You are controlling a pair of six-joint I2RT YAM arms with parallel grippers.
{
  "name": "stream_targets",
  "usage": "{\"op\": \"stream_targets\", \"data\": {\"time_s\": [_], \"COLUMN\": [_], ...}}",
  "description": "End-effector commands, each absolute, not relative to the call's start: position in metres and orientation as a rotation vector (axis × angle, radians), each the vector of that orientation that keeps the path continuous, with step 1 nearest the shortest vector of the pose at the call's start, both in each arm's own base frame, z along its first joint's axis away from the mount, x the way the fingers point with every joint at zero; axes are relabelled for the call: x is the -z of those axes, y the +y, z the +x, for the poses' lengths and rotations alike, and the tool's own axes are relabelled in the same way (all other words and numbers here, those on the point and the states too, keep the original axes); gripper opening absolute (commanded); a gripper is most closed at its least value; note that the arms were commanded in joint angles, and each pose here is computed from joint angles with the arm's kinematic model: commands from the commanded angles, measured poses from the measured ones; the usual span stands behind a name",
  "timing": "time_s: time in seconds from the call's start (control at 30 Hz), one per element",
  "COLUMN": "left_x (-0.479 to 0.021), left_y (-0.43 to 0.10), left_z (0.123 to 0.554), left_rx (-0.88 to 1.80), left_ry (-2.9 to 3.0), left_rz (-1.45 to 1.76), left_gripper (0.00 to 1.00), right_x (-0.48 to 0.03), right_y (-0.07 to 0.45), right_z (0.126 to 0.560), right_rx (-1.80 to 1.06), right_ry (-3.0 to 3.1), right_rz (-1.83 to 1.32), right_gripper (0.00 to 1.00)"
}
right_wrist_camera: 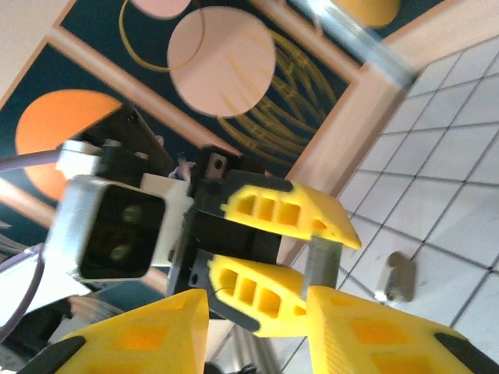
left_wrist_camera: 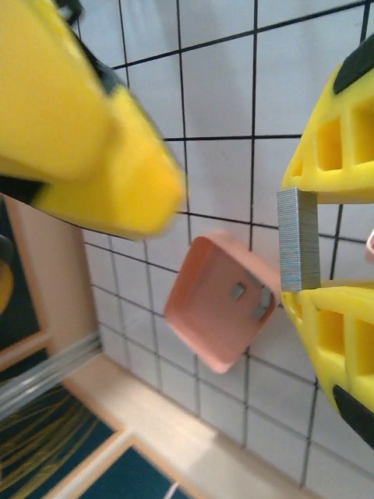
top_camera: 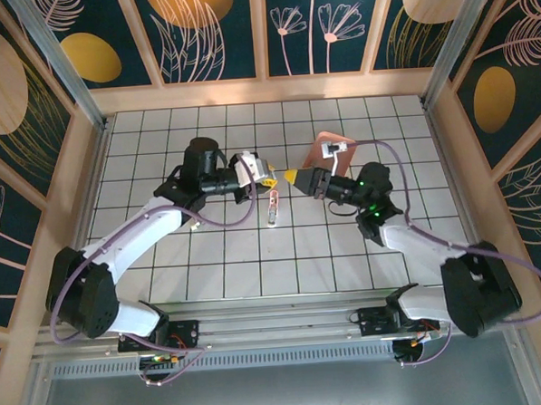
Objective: Load the staples into the stapler
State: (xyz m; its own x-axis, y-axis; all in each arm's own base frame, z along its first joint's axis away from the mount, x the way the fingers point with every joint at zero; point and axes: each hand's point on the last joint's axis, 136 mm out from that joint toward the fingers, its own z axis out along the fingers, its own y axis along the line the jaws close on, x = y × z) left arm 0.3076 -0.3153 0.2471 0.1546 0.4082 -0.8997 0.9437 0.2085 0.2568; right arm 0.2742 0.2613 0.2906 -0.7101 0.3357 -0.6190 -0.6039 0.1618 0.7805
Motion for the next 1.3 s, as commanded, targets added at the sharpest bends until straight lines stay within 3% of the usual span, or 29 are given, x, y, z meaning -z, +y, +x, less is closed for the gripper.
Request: {"op": "stream_targets", "data": {"time_s": [0.0,0.2,0.5,0.73,1.27], "left_x": [-0.211,-0.162,-0.078,-0.046,-0.004], "left_y": [-0.315,-0.331,-0.362,-0.394,-0.397], "left_z": [0.304,0.297,0.277,0.266,0.237], "left_rx": [0.714,0.711,0.547,0.516,0.443], "left_ry": [1.747,2.095,2.500,2.627,2.740], "left_rz": [1.317,1.313,1.394,1.377,1.461], "left_gripper": [0.22,0.20,0.22,0.23,0.28], "right_x": [-0.256,-0.197,-0.161,-0.143,-0.138], "right_y": [0.227,0.155,0.100,0.088,0.075], "right_z": [0.295,0.302,0.279,0.270,0.257], "right_rx": [-1.416,-1.041,-0.801,-0.729,-0.656], "right_ry": [1.883,2.178,2.217,2.248,2.238], "right_rz": [-0.032,0.412,0.669,0.709,0.686], "right_gripper": [0.38,0.38,0.37,0.37,0.37]}}
